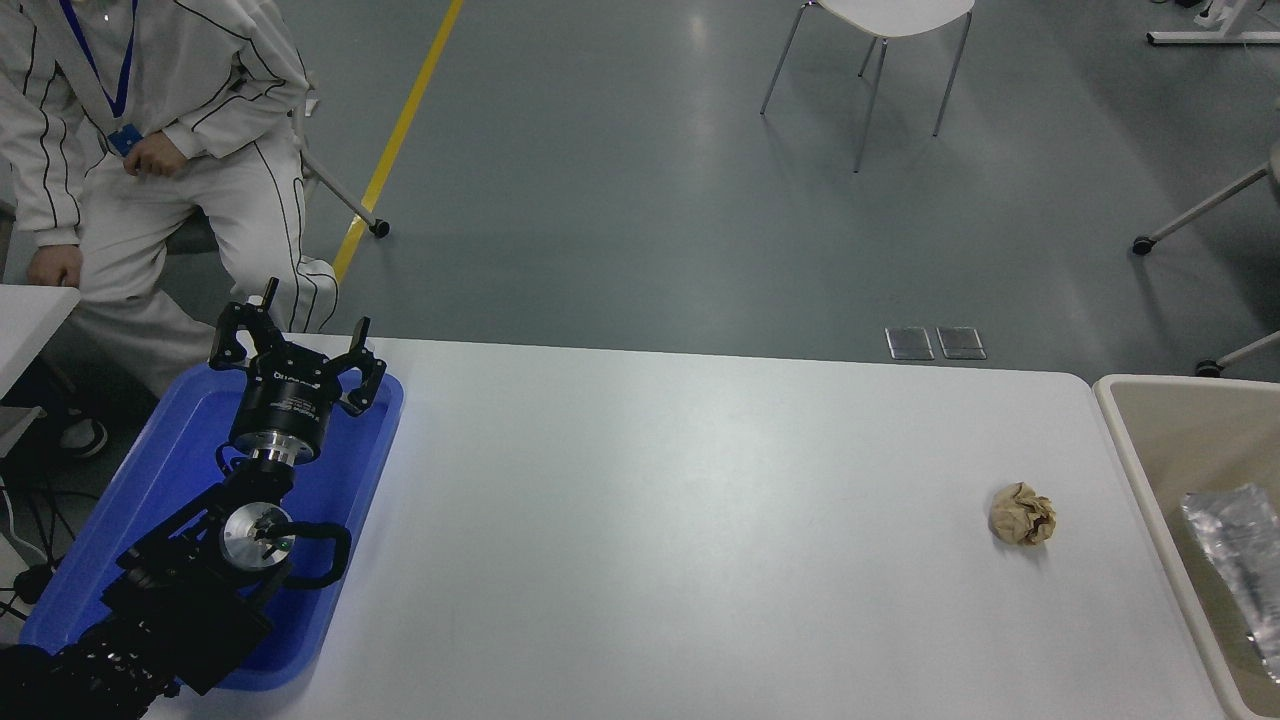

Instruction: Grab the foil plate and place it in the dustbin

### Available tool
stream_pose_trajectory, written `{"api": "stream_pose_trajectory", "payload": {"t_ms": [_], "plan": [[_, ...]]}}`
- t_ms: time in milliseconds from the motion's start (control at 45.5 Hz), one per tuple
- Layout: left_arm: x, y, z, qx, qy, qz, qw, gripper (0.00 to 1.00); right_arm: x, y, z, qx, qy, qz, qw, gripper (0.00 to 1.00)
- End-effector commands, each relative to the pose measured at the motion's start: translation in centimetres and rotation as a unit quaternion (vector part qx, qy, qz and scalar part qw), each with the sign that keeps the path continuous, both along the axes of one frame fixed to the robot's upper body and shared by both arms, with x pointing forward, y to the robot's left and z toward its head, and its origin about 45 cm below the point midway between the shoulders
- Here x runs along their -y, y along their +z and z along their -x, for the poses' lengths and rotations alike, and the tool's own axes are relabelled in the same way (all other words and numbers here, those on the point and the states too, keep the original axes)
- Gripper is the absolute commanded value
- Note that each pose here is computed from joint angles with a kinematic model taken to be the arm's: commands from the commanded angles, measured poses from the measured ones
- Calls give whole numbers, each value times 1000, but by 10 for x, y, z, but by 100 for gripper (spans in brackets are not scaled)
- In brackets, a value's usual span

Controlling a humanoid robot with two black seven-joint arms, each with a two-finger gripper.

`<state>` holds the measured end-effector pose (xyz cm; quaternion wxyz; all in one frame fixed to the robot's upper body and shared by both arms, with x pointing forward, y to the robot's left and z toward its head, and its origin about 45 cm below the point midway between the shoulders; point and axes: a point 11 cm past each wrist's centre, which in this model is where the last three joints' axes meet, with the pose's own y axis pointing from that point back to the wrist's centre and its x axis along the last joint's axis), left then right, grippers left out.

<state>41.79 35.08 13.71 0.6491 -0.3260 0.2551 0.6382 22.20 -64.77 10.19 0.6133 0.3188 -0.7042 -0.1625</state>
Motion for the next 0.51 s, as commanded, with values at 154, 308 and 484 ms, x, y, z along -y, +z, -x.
{"api": "stream_pose_trajectory", "payload": {"t_ms": [154, 308, 484], "plan": [[0, 0, 0, 0, 0, 0, 1000, 100, -14, 8, -27, 5, 33, -2, 999, 99], [0, 0, 0, 0, 0, 0, 1000, 100, -19, 12, -27, -33, 80, -9, 996, 99], [0, 0, 0, -1, 0, 0, 1000, 100, -49, 10, -36, -65, 146, -47, 986, 100]]}}
